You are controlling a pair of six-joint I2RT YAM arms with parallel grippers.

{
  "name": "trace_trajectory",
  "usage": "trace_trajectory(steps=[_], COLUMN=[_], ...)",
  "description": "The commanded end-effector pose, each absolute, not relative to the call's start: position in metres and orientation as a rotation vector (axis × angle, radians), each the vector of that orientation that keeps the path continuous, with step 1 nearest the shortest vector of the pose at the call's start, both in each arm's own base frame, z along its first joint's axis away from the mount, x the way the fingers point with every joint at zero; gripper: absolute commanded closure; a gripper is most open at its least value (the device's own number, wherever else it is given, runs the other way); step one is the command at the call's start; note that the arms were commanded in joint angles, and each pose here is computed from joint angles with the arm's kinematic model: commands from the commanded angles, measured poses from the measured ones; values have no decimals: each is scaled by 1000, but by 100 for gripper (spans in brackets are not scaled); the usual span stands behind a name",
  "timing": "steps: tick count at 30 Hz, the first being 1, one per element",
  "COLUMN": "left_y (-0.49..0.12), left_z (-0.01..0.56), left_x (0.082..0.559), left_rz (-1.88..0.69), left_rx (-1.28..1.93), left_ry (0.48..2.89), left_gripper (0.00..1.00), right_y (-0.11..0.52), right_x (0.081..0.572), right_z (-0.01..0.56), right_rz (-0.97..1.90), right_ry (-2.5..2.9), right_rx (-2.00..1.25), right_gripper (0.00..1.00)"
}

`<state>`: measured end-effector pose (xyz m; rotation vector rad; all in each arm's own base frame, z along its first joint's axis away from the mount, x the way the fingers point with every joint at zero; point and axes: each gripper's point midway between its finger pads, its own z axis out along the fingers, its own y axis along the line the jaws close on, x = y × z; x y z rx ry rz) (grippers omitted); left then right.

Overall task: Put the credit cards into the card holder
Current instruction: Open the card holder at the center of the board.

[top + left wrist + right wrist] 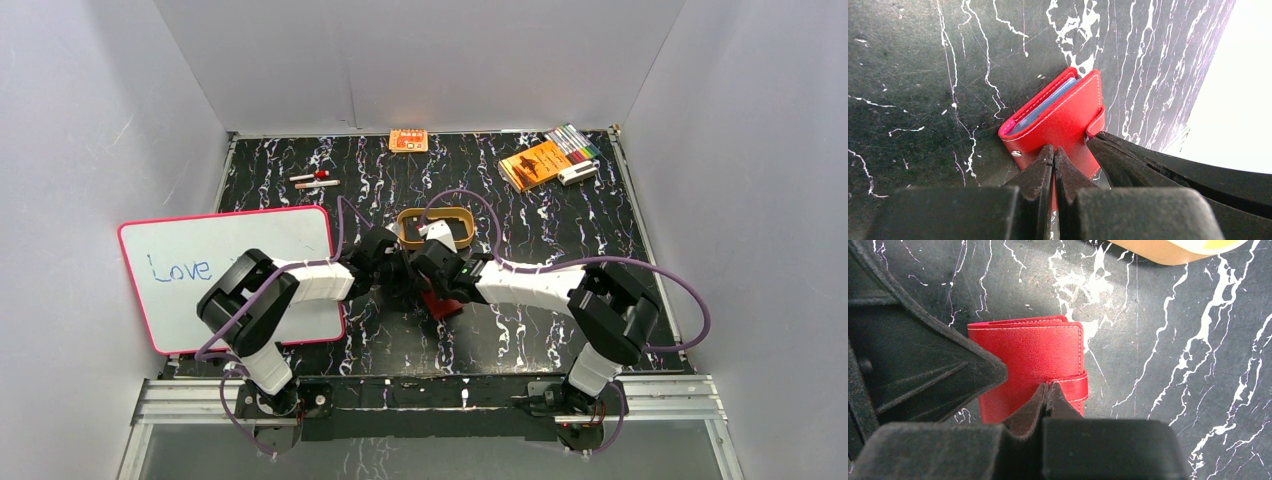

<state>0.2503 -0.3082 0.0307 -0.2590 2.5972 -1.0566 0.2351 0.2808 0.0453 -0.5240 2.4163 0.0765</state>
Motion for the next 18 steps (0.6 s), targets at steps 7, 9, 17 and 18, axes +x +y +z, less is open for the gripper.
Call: trace_trajectory(steps=[7, 9, 17, 18], left_y=[-295, -295, -304, -306], left_z=[4, 3, 18, 23], left_x=[245, 244, 245, 245], left_rz=[-951, -952, -1022, -1038], left_rx=[-284, -280, -221, -212], left_ry=[2671, 2675, 2647, 2639], left_gripper=[100, 100, 100, 96], right_y=[257, 248, 237, 236], right_x=[232, 232, 225, 224], right_z=[57, 53, 65, 68], right_rz=[111, 126, 245, 262], right_ry=[2469, 2493, 2494, 2491], right_rx=[-332, -278, -207, -197], right_gripper=[100, 100, 100, 100])
